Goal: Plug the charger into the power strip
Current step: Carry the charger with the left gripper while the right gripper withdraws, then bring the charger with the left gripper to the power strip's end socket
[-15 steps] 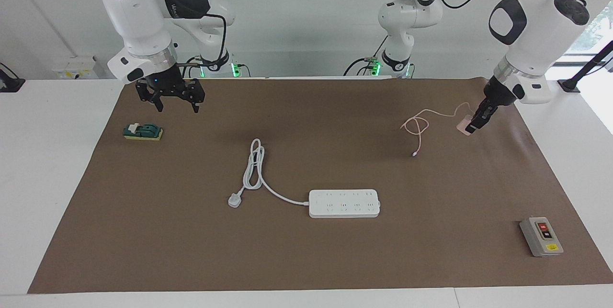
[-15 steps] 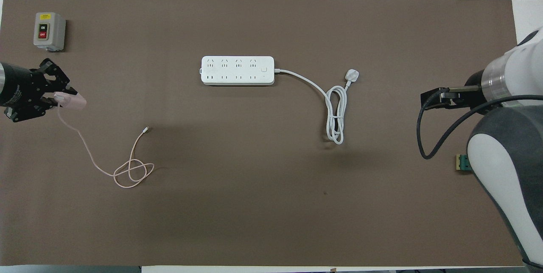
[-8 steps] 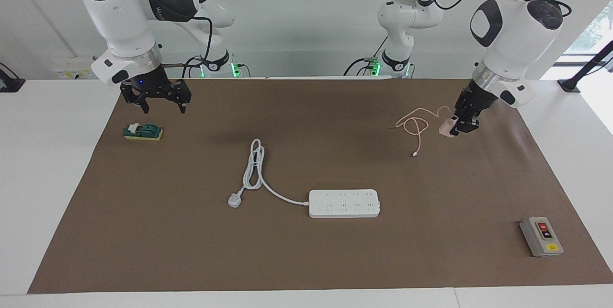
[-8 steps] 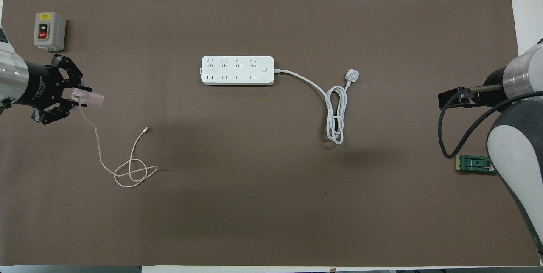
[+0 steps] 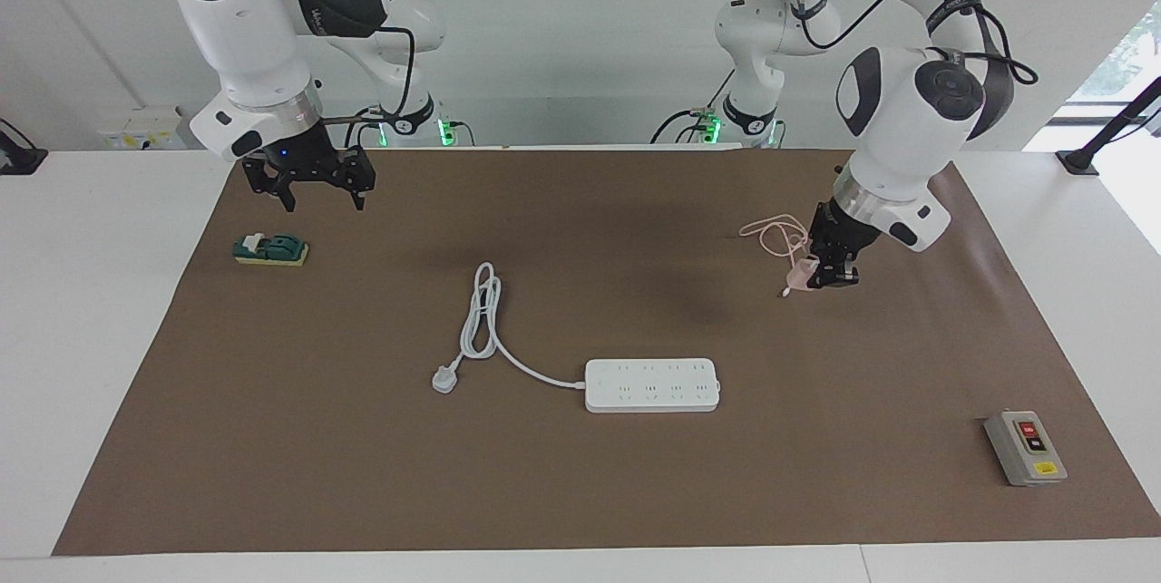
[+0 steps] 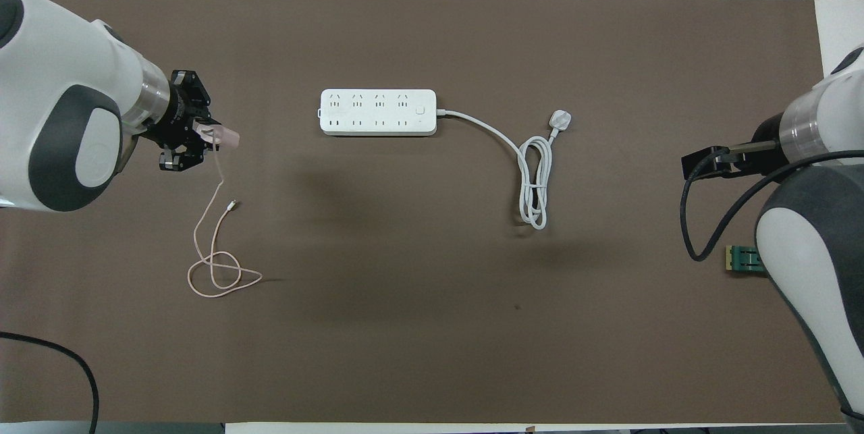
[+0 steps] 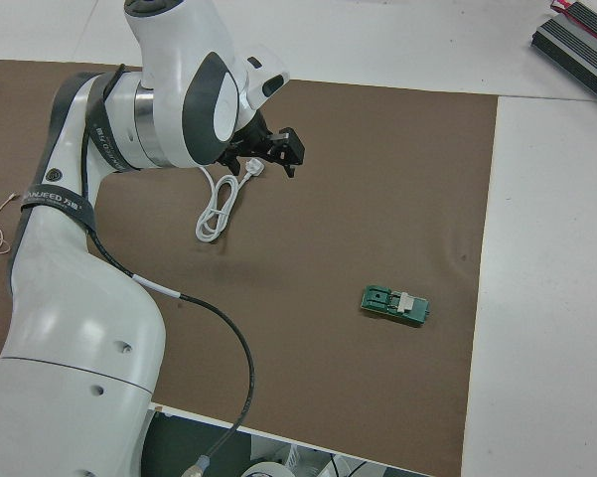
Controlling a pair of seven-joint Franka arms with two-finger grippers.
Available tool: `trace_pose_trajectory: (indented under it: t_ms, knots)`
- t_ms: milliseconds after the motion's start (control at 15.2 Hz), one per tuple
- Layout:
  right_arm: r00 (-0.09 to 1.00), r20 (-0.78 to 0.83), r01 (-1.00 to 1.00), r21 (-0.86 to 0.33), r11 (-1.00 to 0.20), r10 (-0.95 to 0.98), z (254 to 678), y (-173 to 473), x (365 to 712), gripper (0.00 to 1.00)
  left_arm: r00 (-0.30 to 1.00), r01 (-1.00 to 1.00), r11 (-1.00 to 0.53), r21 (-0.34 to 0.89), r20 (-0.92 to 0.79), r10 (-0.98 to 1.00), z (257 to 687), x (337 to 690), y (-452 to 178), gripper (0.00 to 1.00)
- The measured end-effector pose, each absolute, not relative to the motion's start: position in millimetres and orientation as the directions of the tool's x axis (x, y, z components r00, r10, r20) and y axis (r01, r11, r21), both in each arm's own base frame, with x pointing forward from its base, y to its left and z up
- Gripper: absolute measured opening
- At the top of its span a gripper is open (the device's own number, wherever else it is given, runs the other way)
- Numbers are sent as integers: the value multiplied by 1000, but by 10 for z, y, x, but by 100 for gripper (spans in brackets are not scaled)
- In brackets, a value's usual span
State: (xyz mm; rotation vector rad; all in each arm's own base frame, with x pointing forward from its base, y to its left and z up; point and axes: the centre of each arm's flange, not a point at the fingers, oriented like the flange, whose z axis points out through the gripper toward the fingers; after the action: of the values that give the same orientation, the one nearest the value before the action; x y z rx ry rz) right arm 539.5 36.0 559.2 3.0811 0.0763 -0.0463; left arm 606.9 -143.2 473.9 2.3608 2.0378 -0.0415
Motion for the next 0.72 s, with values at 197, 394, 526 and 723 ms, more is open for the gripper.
trace_pose_trajectory:
  t_ms: [197,394,526,723]
  knots:
    - [996,-75,48,60,-997,44,5684,351,5331,100,124,992,-125,-18,-30,992,4598,6153,-1665,32]
    - [995,-92,46,63,-997,41,5827,349,5256,100,113,993,-113,-47,-12,994,4548,6274,-1822,32]
    - [995,-88,46,64,-997,40,5892,350,5227,100,103,993,-103,-63,2,995,4465,6391,-1956,32]
    - [996,-81,47,64,-997,41,5941,357,5202,100,97,992,-95,-85,20,995,4206,6536,-2200,32]
